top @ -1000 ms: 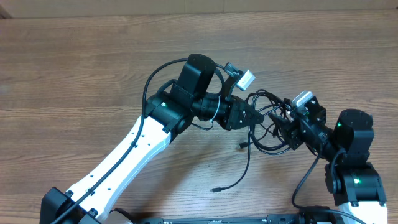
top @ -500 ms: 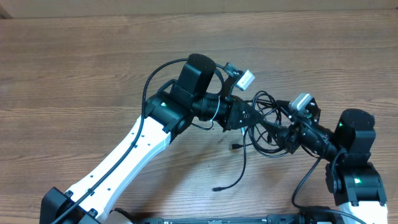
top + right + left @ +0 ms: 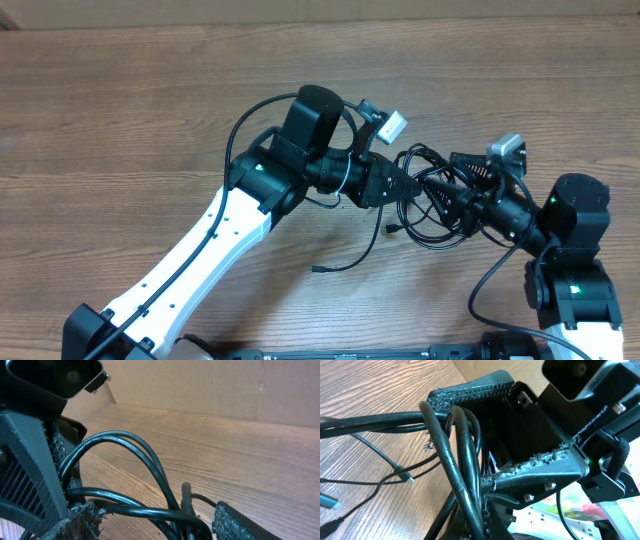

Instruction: Untangle cables

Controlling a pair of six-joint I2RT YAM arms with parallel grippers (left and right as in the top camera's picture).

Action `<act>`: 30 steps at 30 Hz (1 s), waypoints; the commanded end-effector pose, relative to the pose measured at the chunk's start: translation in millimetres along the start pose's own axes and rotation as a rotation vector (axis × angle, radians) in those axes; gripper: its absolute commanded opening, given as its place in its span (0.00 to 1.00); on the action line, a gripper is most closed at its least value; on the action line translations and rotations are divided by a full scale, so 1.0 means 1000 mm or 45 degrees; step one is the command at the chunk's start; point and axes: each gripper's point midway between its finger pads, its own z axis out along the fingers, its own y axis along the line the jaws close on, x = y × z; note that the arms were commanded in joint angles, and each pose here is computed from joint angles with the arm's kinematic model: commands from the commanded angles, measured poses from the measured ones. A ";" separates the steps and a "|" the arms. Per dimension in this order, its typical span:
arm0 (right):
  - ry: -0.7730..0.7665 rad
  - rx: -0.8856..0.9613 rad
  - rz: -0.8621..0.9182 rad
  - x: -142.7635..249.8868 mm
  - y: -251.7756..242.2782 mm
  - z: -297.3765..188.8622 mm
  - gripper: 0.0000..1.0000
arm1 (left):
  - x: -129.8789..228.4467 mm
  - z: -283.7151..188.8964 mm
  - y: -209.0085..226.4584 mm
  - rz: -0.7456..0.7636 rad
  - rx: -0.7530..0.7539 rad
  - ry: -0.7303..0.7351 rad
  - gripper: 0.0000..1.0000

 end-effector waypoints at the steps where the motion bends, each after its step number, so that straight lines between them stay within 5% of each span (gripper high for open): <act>1: -0.028 -0.113 0.091 -0.013 0.020 -0.004 0.73 | 0.001 0.000 -0.011 0.067 0.046 0.009 0.04; 16: -0.010 -0.158 0.333 -0.013 0.026 -0.004 0.82 | -0.001 -0.004 -0.009 0.151 0.048 0.002 0.04; 30: -0.027 -0.158 0.368 -0.018 0.026 -0.004 0.82 | -0.026 -0.052 0.035 0.020 -0.077 -0.134 0.04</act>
